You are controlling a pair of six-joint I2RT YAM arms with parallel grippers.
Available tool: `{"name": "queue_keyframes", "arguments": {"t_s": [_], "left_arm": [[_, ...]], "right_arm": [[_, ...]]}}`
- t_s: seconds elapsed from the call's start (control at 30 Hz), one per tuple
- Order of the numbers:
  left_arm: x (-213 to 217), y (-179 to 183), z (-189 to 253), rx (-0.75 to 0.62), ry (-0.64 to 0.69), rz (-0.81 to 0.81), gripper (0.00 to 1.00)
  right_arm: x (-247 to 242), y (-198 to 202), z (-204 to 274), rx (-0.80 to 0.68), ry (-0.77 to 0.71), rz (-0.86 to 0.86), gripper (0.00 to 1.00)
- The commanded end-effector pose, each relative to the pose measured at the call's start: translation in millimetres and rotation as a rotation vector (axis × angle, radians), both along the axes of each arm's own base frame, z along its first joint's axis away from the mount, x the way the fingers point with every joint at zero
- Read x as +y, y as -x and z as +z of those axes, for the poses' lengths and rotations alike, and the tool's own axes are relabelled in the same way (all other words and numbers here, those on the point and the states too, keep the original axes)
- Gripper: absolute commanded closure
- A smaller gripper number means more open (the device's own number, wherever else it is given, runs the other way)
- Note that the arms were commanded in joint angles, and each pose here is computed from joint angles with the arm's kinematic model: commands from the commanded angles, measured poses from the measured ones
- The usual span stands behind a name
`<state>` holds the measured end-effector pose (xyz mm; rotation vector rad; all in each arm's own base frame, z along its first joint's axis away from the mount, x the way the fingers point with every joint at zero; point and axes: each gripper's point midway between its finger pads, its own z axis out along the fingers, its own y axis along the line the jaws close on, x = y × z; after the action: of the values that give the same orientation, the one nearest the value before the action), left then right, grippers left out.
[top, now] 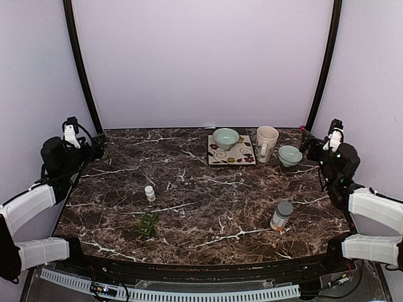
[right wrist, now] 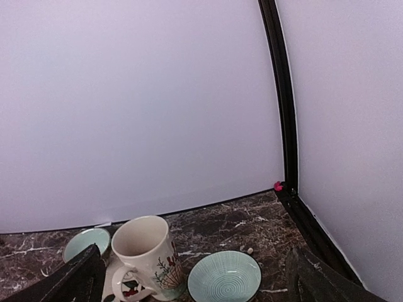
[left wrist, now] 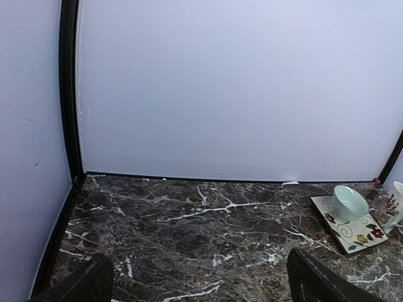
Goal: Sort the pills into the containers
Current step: Pick up the pill bottle from the center of the board.
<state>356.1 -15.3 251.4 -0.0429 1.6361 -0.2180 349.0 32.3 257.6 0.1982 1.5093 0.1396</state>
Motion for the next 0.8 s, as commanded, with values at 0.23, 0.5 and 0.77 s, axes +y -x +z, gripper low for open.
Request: {"name": "queue_keyframes", "arguments": {"t_s": [0.23, 0.5, 0.77], "left_arm": [[-101, 1, -33, 0.307, -0.089, -0.312, 0.03], [-145, 16, -92, 0.561, -0.195, -0.355, 0.05], [-171, 28, -134, 0.724, -0.338, -0.371, 0.11]], "right_arm": [[40, 11, 49, -0.123, -0.109, 0.23, 0.06], [36, 14, 19, 0.134, -0.052, 0.015, 0.13], [57, 29, -7, 0.276, 0.005, -0.027, 0.14]]}}
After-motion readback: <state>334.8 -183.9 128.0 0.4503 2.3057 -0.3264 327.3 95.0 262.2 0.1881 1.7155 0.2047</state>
